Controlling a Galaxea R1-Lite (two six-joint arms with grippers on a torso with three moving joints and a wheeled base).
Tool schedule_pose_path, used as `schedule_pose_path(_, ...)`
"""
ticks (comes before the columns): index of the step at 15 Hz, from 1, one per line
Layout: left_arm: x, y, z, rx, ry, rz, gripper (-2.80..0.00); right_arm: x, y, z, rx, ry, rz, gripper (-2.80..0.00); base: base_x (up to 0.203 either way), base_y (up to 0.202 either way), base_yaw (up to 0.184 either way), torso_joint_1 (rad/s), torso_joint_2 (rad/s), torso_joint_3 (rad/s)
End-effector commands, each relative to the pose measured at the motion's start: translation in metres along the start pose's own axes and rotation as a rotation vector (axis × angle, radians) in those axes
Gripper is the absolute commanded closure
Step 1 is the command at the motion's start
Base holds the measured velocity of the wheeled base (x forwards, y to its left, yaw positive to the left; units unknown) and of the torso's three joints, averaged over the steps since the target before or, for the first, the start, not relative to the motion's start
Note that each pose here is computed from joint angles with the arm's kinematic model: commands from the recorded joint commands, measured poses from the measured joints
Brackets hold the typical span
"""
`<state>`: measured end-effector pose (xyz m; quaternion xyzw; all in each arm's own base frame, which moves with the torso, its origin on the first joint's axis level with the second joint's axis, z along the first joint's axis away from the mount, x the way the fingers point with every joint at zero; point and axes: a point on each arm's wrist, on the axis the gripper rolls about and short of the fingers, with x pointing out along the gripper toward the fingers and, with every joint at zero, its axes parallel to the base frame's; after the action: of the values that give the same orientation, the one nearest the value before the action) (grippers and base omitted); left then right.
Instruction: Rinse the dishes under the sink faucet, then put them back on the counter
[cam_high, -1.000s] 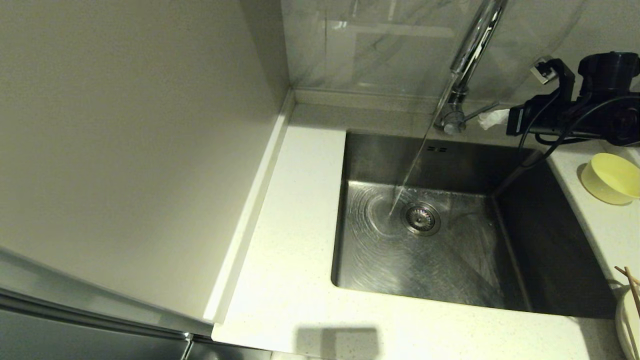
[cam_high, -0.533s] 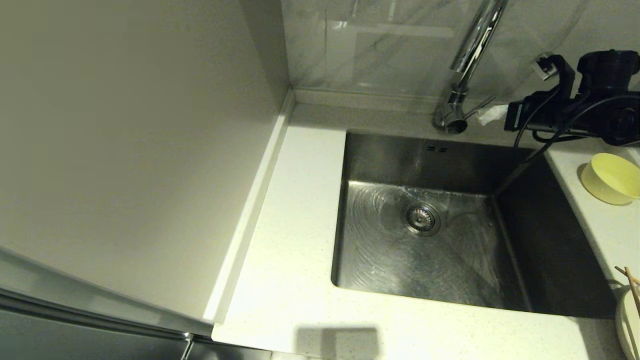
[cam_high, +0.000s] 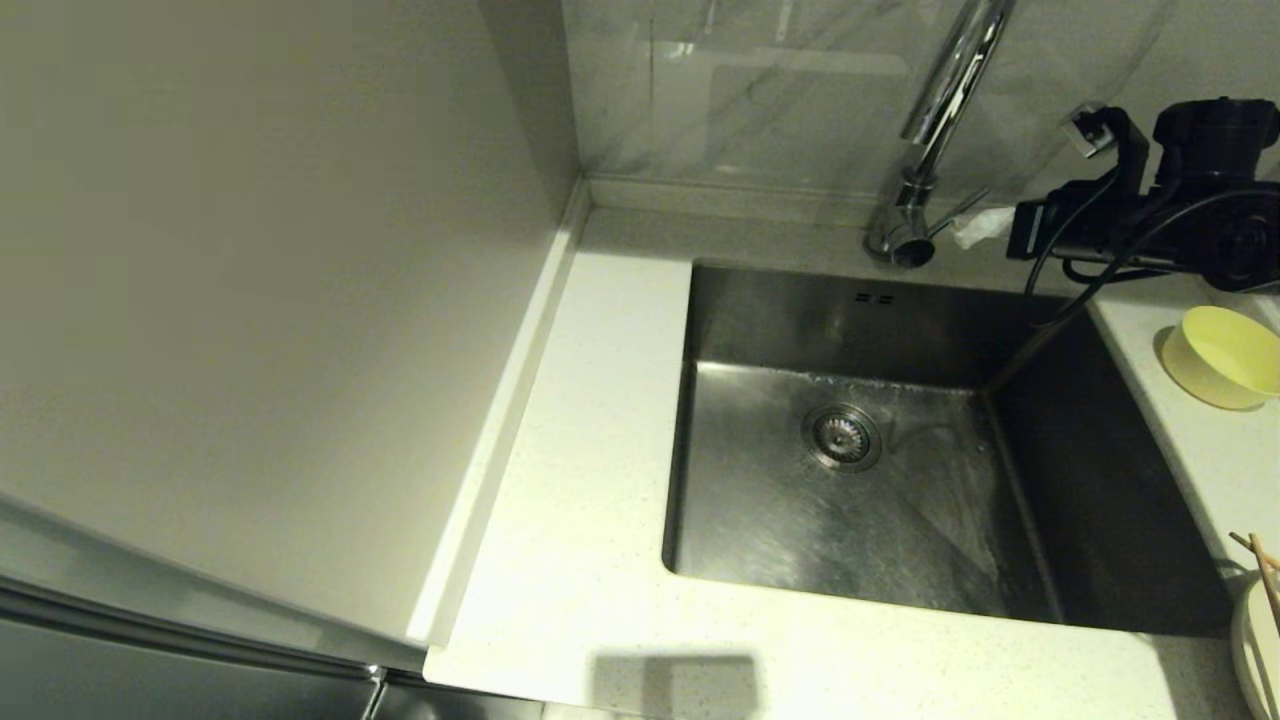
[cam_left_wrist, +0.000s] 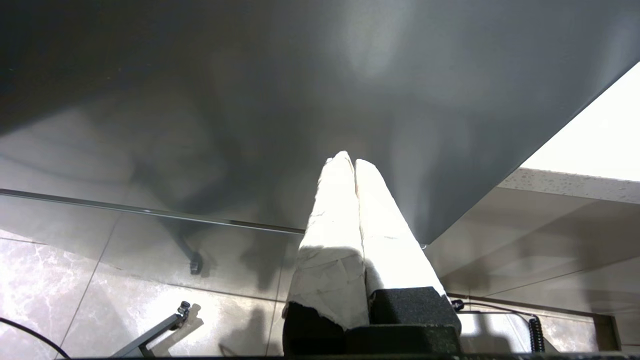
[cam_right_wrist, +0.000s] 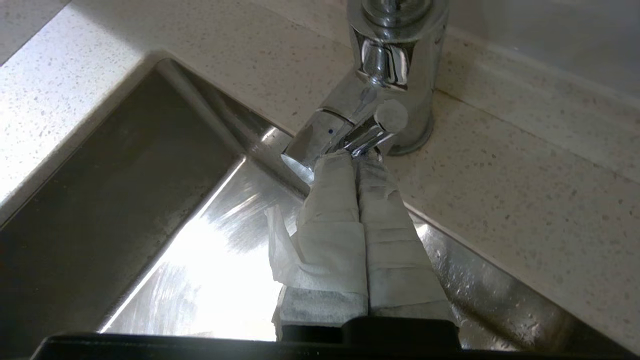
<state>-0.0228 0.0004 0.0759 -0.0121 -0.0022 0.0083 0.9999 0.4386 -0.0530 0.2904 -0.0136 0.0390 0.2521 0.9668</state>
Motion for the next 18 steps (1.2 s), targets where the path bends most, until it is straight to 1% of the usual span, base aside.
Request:
schedule_pose_path(1,0.000,0.000,0.000,0.000,-0.002,0.000,0.00,-0.001,0.001,0.002,-0.004,-0.009,0.003,0.00,0.000,0.000,0.000,0.000,0.00,0.000)
schedule_pose_path(4,0.000,0.000,0.000,0.000,-0.002,0.000,0.00,-0.014,0.007,0.015,0.011,-0.025,-0.004,0.00,0.000,0.000,0.000,0.000,0.00,0.000)
schedule_pose_path(6,0.000,0.000,0.000,0.000,-0.002,0.000,0.00,-0.034,0.012,0.022,0.029,0.005,-0.030,0.00,0.000,0.000,0.000,0.000,0.00,0.000)
schedule_pose_path(7,0.000,0.000,0.000,0.000,-0.002,0.000,0.00,-0.046,0.016,0.022,0.027,0.041,-0.062,0.00,0.000,0.000,0.000,0.000,0.00,0.000)
schedule_pose_path(8,0.000,0.000,0.000,0.000,-0.002,0.000,0.00,-0.060,0.021,0.020,0.003,0.092,-0.108,0.00,0.000,0.000,0.000,0.000,0.00,0.000)
schedule_pose_path(10,0.000,0.000,0.000,0.000,-0.002,0.000,0.00,-0.089,0.032,0.004,-0.021,0.208,-0.180,0.00,0.000,0.000,0.000,0.000,0.00,0.000)
schedule_pose_path(11,0.000,0.000,0.000,0.000,-0.002,0.000,0.00,-0.111,0.041,-0.001,-0.037,0.259,-0.231,0.00,0.000,0.000,0.000,0.000,0.00,0.000)
schedule_pose_path(12,0.000,0.000,0.000,0.000,-0.002,0.000,0.00,-0.134,0.054,-0.002,-0.057,0.297,-0.290,0.00,0.000,0.000,0.000,0.000,0.00,0.000)
schedule_pose_path(14,0.000,0.000,0.000,0.000,-0.002,0.000,0.00,-0.176,0.086,-0.010,-0.062,0.348,-0.384,0.00,0.000,0.000,0.000,0.000,0.00,0.000)
schedule_pose_path(16,0.000,0.000,0.000,0.000,-0.002,0.000,0.00,-0.223,0.131,-0.018,-0.041,0.320,-0.453,0.00,0.000,0.000,0.000,0.000,0.00,0.000)
schedule_pose_path(17,0.000,0.000,0.000,0.000,-0.002,0.000,0.00,-0.246,0.155,-0.029,-0.021,0.301,-0.477,0.00,0.000,0.000,0.000,0.000,0.00,0.000)
schedule_pose_path(18,0.000,0.000,0.000,0.000,-0.002,0.000,0.00,-0.267,0.178,-0.048,-0.004,0.280,-0.495,0.00,0.000,0.000,0.000,0.000,0.00,0.000)
